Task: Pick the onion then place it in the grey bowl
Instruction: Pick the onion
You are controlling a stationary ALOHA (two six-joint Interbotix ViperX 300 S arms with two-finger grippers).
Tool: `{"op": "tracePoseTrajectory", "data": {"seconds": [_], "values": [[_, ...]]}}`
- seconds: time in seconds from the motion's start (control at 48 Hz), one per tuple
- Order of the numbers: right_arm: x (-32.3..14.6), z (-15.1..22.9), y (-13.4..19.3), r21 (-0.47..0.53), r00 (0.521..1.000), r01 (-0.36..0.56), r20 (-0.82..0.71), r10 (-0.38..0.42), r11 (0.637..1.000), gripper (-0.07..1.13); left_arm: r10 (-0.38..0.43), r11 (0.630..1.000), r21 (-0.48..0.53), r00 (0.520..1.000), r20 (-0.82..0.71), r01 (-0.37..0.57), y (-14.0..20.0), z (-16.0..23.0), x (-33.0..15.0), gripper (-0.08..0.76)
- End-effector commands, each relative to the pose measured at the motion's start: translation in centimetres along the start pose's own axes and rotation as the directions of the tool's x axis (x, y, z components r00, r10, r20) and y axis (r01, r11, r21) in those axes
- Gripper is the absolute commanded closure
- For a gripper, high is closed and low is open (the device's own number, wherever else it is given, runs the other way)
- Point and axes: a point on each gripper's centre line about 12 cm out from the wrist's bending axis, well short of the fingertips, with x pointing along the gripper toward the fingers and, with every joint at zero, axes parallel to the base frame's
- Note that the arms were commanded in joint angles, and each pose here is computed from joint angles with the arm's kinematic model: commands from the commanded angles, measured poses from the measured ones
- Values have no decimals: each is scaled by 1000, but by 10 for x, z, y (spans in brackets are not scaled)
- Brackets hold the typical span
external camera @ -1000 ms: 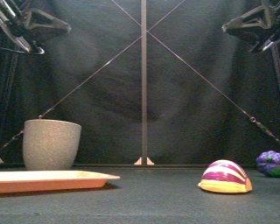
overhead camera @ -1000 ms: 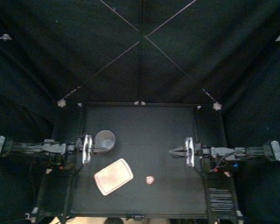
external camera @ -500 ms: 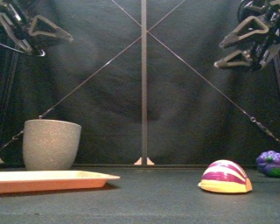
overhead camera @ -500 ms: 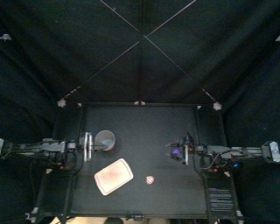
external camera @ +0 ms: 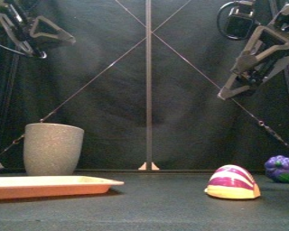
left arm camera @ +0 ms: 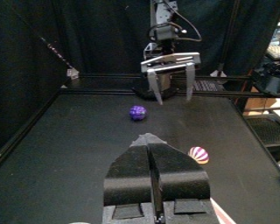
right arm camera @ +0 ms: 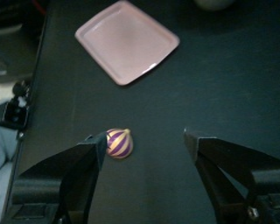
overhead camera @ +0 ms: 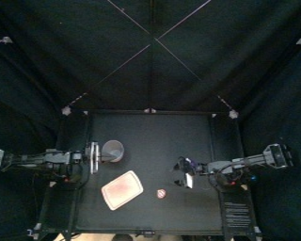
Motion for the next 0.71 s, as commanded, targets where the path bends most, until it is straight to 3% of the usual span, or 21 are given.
{"op": "tracePoseTrajectory", "data": {"seconds": [0.021, 0.25, 0.417, 0.708], "values": [[15, 4, 18, -43, 999, -40, -36, 38, 998, 43, 6, 1000, 3, 1000, 21, -6, 1, 7, 1, 566], [66, -5, 24, -192, 986, -44, -169, 12, 980, 43, 20, 1000, 1, 1000, 1, -20, 4, -2, 0, 566], [97, -15, 23, -279, 951, -51, -306, -39, 959, 43, 20, 1000, 0, 1000, 4, -20, 4, -1, 0, 566], [114, -25, 35, -313, 917, -83, -396, -50, 946, 43, 20, 1000, 0, 1000, 4, -20, 4, -2, 0, 566]]}}
